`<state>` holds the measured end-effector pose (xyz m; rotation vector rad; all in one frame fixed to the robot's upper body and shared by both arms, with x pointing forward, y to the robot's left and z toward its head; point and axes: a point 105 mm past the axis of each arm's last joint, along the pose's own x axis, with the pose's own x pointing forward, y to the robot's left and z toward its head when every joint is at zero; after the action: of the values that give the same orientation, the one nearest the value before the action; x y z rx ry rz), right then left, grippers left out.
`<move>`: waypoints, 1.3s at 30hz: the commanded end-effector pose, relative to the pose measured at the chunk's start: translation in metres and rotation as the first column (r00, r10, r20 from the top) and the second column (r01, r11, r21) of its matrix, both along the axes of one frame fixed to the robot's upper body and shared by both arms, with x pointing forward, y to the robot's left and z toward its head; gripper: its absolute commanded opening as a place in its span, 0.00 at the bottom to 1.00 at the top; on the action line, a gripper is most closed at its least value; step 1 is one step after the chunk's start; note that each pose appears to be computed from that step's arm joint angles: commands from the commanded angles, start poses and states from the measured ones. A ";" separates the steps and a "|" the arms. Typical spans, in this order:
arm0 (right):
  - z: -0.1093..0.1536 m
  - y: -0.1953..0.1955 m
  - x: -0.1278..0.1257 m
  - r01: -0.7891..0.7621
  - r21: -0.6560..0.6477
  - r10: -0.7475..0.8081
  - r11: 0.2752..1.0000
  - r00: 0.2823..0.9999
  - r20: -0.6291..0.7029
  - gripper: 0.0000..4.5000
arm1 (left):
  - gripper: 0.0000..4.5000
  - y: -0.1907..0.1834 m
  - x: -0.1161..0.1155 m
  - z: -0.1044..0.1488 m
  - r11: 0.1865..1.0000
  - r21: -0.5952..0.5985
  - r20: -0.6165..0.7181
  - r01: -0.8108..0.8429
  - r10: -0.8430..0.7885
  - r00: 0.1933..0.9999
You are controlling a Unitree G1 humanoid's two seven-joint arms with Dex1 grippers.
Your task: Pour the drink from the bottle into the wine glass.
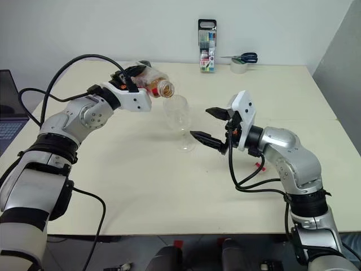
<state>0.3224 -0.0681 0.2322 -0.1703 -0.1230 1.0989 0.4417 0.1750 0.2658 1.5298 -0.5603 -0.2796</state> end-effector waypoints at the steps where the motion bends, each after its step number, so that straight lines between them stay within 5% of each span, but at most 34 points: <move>1: 0.016 -0.001 -0.003 -0.025 0.015 0.024 1.000 0.998 0.059 1.00 | 0.38 0.001 -0.004 0.030 1.000 -0.003 0.093 0.009 -0.009 0.996; 39: 0.014 0.011 -0.010 -0.065 0.038 0.063 0.997 0.996 0.058 1.00 | 0.38 0.000 -0.006 0.048 0.998 0.065 0.156 0.013 -0.023 0.987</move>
<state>0.3213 -0.0616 0.2328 -0.1522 -0.1359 1.1252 0.4400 0.1757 0.2865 1.6080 -0.6224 -0.2504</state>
